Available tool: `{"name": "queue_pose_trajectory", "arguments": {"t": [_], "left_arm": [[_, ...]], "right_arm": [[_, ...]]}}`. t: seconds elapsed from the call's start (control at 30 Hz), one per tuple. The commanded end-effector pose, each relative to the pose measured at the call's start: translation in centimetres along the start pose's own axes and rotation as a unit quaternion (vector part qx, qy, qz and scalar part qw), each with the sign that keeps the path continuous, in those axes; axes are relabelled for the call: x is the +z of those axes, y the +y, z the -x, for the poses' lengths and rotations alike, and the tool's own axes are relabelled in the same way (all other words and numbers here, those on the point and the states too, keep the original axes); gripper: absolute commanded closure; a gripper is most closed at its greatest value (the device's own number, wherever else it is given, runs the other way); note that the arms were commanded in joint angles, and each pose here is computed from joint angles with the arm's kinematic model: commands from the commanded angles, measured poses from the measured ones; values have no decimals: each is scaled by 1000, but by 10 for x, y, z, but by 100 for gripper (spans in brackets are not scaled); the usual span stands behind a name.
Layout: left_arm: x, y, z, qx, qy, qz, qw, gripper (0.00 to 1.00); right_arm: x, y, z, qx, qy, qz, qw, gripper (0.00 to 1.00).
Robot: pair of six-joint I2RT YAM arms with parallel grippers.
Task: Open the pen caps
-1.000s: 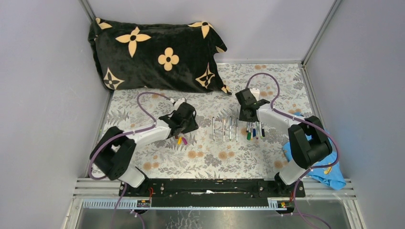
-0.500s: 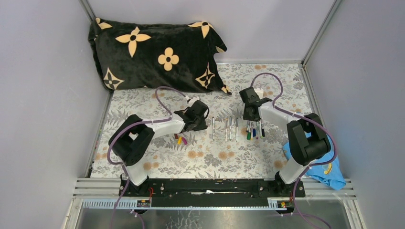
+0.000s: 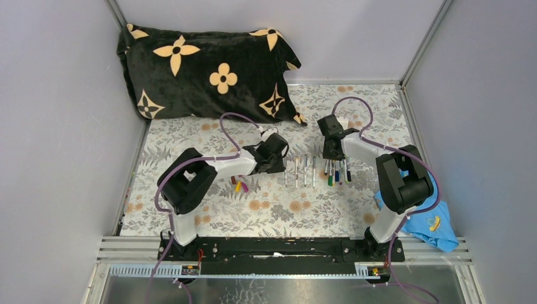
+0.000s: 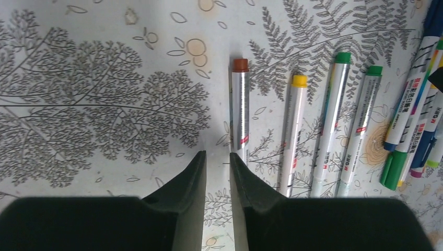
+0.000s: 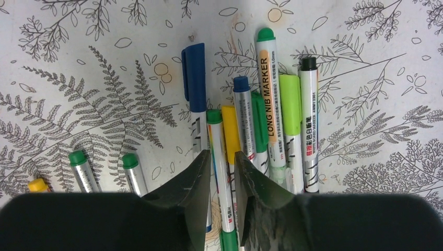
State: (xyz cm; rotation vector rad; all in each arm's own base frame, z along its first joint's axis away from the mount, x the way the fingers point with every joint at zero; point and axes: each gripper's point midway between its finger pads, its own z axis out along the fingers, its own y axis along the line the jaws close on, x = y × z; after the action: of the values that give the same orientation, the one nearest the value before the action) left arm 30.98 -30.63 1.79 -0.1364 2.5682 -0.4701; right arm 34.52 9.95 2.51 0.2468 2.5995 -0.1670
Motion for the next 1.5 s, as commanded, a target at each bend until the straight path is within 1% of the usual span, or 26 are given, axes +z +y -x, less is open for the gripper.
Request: {"name": "queue_pose_trajectory", "arguments": {"t": [0.0,0.2,0.57,1.0,1.47], "left_arm": [[6,-15,-2,12,3,-17,1000,73],[10,-26,-6,17,6,-25,1000,73],[16,-36,-15,17,13,-30,999,73],[16,-41,-14,15,11,-36,999,73],[16,-42,-14,14,9,-37,999,74]], "right_arm": [[-1,5,21,4,-21,12,1000,70],[-3,4,23,5,-26,13,1000,70],[-13,16,30,5,-33,47,998,70],[-2,22,21,4,-18,58,998,70],[13,21,5,0,3,51,999,70]]}}
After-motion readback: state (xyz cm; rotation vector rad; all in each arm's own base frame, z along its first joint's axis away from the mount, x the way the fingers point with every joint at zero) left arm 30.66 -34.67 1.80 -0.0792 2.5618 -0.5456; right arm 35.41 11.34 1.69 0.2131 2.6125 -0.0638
